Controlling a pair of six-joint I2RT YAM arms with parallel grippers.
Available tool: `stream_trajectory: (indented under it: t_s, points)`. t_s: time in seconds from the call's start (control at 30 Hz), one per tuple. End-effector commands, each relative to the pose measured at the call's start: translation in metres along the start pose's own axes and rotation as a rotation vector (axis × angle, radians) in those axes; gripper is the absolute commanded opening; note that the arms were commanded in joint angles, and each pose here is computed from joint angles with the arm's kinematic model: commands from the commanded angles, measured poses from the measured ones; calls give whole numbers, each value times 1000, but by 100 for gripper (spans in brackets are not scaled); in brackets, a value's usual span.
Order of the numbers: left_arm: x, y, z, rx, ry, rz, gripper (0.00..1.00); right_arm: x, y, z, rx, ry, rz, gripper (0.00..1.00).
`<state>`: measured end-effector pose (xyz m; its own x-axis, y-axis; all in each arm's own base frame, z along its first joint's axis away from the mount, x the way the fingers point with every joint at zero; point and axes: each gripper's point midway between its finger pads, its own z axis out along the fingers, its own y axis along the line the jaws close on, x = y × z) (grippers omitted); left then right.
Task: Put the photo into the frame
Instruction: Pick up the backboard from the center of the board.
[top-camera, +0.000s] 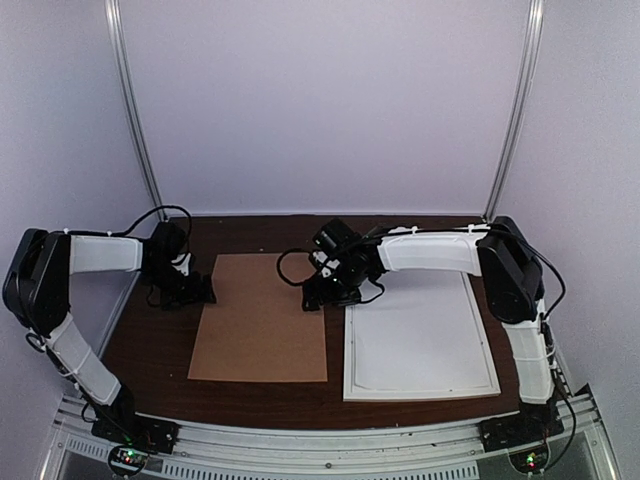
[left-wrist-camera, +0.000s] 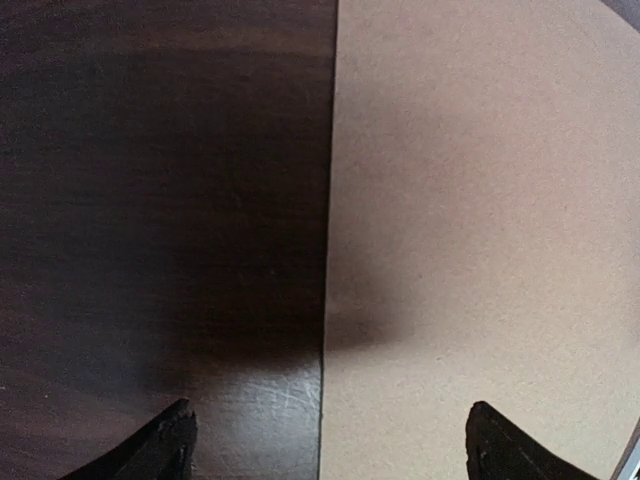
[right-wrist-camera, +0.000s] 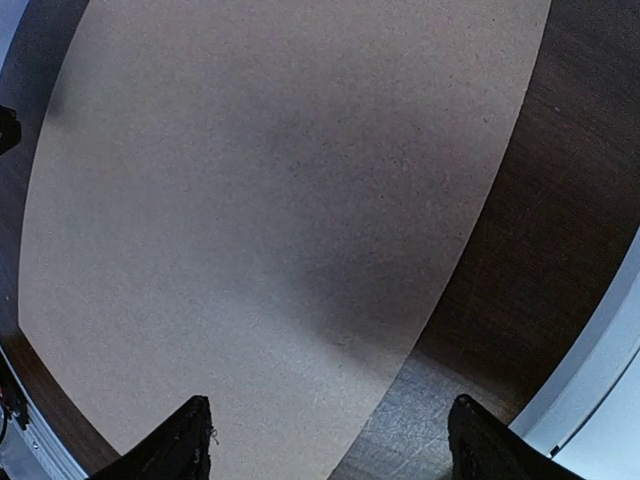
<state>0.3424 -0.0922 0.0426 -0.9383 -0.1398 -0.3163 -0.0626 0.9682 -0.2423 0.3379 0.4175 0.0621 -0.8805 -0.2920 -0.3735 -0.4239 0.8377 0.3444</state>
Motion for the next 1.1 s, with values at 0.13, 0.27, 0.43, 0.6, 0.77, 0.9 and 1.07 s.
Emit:
stream_trajectory:
  t_s: [0.13, 0.27, 0.43, 0.6, 0.77, 0.9, 1.07]
  points:
    - [0, 1, 14, 12, 48, 17, 94, -4, -3, 14, 24, 10, 33, 81]
    - [3, 3, 19, 10, 66, 14, 94, -1, -2, 23, 9, 29, 45, 80]
    - [8, -4, 25, 55, 99, 9, 94, 1, 0, 31, -13, 42, 63, 80]
    - [15, -16, 27, 136, 124, -5, 93, 7, 0, 36, -26, 50, 92, 80]
    - [24, -29, 28, 222, 148, -27, 89, 12, 2, 43, -62, 47, 140, 80]
    - [28, -38, 28, 285, 161, -44, 87, 15, 4, 46, -89, 43, 169, 80]
    - [25, -48, 21, 344, 144, -49, 86, 19, 4, 50, -106, 50, 191, 80]
